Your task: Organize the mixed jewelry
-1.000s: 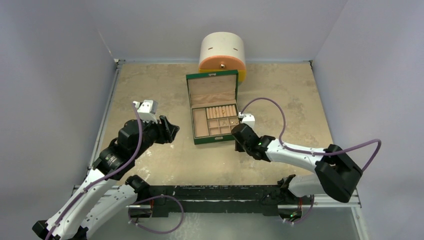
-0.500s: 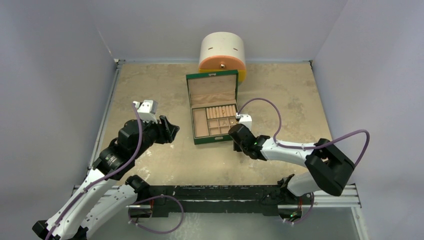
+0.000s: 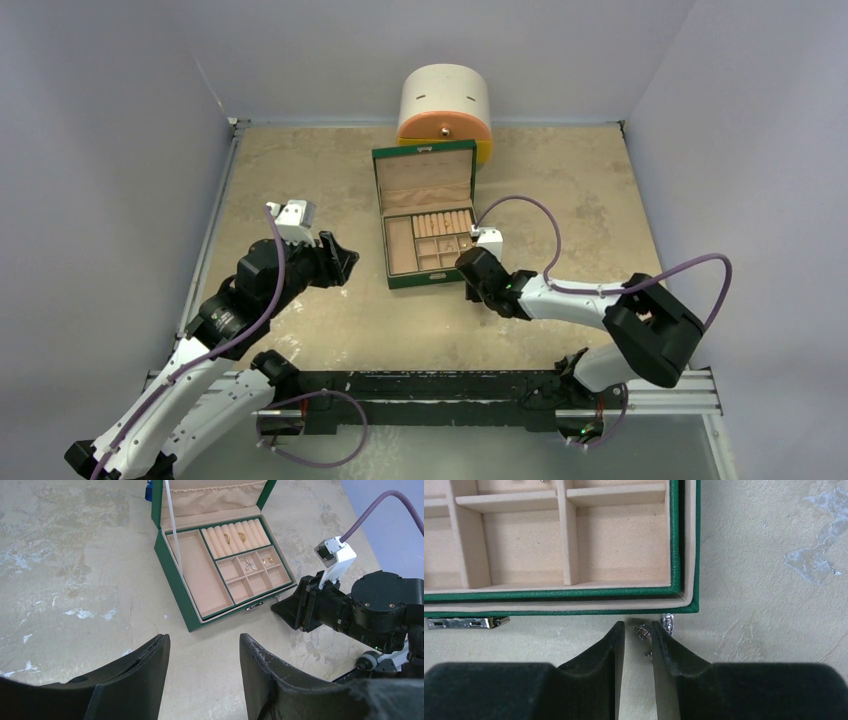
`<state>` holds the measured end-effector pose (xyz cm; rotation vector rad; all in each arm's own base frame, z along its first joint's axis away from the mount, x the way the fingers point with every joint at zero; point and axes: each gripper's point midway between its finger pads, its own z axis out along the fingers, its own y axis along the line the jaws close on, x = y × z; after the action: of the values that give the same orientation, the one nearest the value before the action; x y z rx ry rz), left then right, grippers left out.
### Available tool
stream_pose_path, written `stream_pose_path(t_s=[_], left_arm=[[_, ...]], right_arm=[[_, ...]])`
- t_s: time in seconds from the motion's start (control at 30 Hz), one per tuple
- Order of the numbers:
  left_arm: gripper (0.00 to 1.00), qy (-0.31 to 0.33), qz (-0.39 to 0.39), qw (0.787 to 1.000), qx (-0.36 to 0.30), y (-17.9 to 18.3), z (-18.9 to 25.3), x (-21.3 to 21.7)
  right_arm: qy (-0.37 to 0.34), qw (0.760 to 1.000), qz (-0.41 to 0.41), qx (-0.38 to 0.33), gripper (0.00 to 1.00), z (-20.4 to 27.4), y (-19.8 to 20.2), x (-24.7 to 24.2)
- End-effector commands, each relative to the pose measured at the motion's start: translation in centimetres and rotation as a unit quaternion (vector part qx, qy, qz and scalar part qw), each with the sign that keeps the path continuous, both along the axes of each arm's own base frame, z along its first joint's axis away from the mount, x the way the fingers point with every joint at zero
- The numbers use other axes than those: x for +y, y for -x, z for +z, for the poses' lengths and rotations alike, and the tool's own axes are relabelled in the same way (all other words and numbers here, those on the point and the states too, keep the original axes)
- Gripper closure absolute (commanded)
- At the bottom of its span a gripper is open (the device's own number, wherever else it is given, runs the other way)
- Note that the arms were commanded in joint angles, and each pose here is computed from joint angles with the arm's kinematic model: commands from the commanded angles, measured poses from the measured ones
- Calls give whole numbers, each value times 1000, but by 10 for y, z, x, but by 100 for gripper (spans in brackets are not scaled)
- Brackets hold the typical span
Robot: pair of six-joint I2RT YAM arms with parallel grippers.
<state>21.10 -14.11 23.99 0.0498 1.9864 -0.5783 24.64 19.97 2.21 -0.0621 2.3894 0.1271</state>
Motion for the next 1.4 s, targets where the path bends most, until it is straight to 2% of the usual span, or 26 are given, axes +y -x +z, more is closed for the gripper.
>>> stream_pose_path(t_s=[0.0, 0.23, 0.57, 0.9, 1.37], left_arm=[[47, 10, -1, 1000, -22, -4, 17, -1], [47, 11, -2, 1000, -24, -3, 18, -1], [47, 11, -2, 1000, -24, -3, 17, -1], [47, 11, -3, 1000, -23, -3, 17, -1], [47, 12, -4, 1000, -25, -3, 18, -2]], right_arm=[[-1, 1000, -6, -10, 71, 2, -6, 1], [1, 1000, -8, 2, 74, -6, -2, -1], [-8, 1000, -9, -2, 100, -4, 2, -3], [-45, 999, 2, -20, 100, 30, 3, 5], [-82, 992, 29, -92, 100, 117, -19, 24]])
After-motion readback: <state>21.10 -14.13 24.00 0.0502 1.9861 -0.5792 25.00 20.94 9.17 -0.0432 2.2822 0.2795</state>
